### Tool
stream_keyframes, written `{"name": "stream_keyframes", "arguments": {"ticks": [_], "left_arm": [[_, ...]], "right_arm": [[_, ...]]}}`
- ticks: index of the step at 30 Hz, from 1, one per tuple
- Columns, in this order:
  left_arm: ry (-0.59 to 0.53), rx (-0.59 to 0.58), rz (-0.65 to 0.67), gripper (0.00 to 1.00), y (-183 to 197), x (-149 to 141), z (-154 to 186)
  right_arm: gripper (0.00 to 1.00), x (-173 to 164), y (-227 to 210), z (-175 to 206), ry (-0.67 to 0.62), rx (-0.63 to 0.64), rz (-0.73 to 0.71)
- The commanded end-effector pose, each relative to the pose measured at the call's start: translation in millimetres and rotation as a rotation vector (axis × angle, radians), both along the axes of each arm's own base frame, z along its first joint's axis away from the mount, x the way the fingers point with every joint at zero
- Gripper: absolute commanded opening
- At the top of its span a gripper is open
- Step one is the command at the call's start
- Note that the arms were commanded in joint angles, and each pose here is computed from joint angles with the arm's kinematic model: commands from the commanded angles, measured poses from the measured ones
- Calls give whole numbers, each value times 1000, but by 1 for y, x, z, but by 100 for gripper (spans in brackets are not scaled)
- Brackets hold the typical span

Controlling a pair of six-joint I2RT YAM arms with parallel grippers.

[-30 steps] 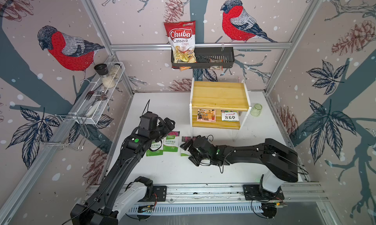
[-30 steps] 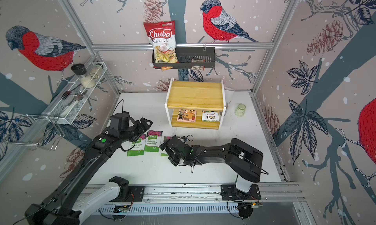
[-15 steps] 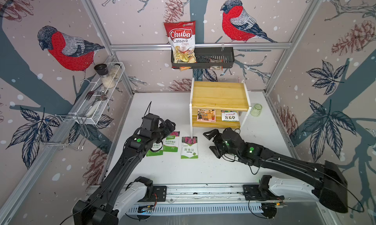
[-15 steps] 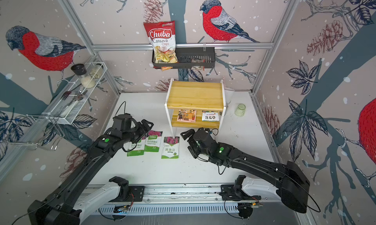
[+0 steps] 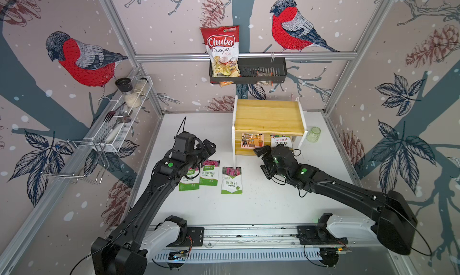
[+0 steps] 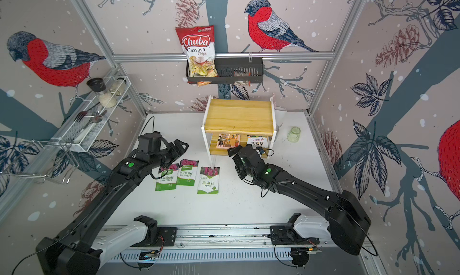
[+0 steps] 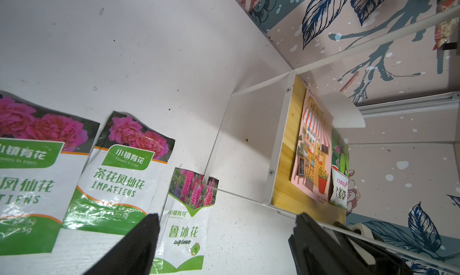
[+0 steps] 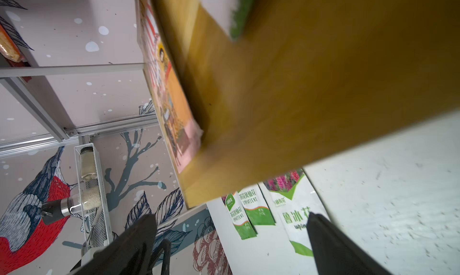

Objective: Take the seed bag off the shelf
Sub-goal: Pick up the seed packet from the shelf.

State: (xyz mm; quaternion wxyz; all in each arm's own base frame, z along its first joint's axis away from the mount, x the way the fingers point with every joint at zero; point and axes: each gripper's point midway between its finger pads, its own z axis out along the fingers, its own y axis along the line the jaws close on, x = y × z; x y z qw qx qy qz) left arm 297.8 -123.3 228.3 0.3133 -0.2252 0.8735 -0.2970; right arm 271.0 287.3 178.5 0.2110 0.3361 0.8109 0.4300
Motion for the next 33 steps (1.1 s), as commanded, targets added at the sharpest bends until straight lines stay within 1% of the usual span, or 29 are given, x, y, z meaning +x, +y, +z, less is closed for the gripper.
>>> {"name": "stream_keyframes", "arguments": {"ticks": [1, 10, 22, 33], "left_arm": [[-14, 30, -10, 89, 3, 1, 5], [-1, 30, -27, 89, 4, -6, 1], [28, 32, -45, 89, 9, -15, -11], [28, 29, -48, 89, 12, -14, -11]], "right_arm": [[100, 17, 8, 11, -65, -4, -18], [100, 37, 14, 10, -94, -21, -77], [100, 53, 19, -4, -90, -48, -127], [100, 65, 18, -11, -104, -64, -148]]}}
